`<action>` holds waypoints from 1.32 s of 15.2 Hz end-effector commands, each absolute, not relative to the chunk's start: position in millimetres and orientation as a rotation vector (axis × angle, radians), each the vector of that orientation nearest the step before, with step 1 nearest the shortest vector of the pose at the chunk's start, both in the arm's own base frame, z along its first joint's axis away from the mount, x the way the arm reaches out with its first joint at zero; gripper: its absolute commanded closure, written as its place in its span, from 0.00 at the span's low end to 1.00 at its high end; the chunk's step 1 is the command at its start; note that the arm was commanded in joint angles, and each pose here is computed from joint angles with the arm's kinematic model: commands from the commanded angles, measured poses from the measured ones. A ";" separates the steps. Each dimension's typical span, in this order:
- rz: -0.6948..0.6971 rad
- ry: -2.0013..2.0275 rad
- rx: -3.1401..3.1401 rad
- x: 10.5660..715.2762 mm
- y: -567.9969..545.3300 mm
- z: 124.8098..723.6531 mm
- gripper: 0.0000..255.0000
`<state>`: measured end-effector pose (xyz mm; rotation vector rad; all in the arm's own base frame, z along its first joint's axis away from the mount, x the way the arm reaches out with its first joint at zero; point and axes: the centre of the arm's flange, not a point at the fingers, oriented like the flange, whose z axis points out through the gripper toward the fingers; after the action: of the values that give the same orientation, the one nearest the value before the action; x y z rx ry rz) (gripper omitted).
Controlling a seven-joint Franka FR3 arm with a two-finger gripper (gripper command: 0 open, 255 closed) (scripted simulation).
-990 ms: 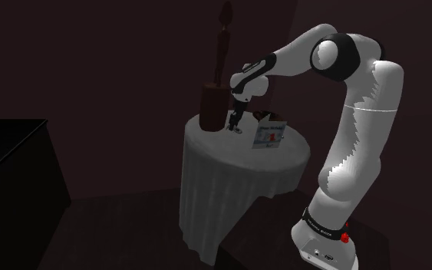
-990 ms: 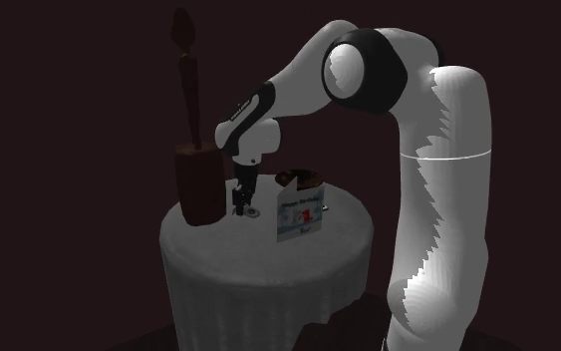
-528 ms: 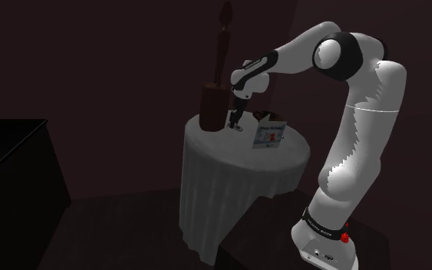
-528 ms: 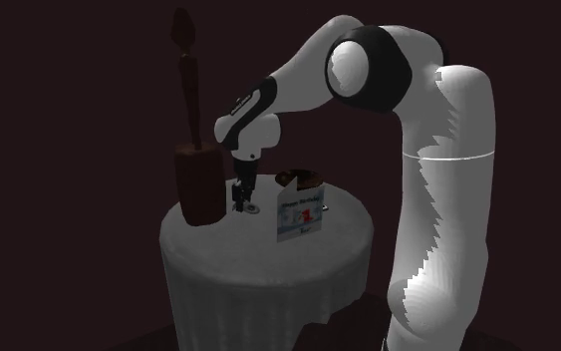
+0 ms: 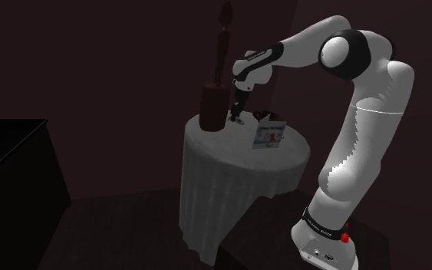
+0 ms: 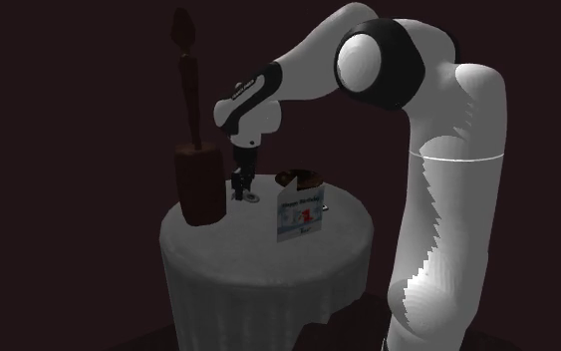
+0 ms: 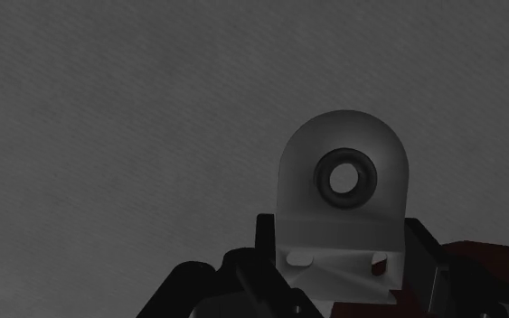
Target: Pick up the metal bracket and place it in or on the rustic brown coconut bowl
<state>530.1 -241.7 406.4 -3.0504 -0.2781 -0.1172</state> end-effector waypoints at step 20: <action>-0.117 -0.278 -3.050 494.7 -369.2 466.8 1.00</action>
<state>497.8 -356.5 466.0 -3.0505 -0.2752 -0.1162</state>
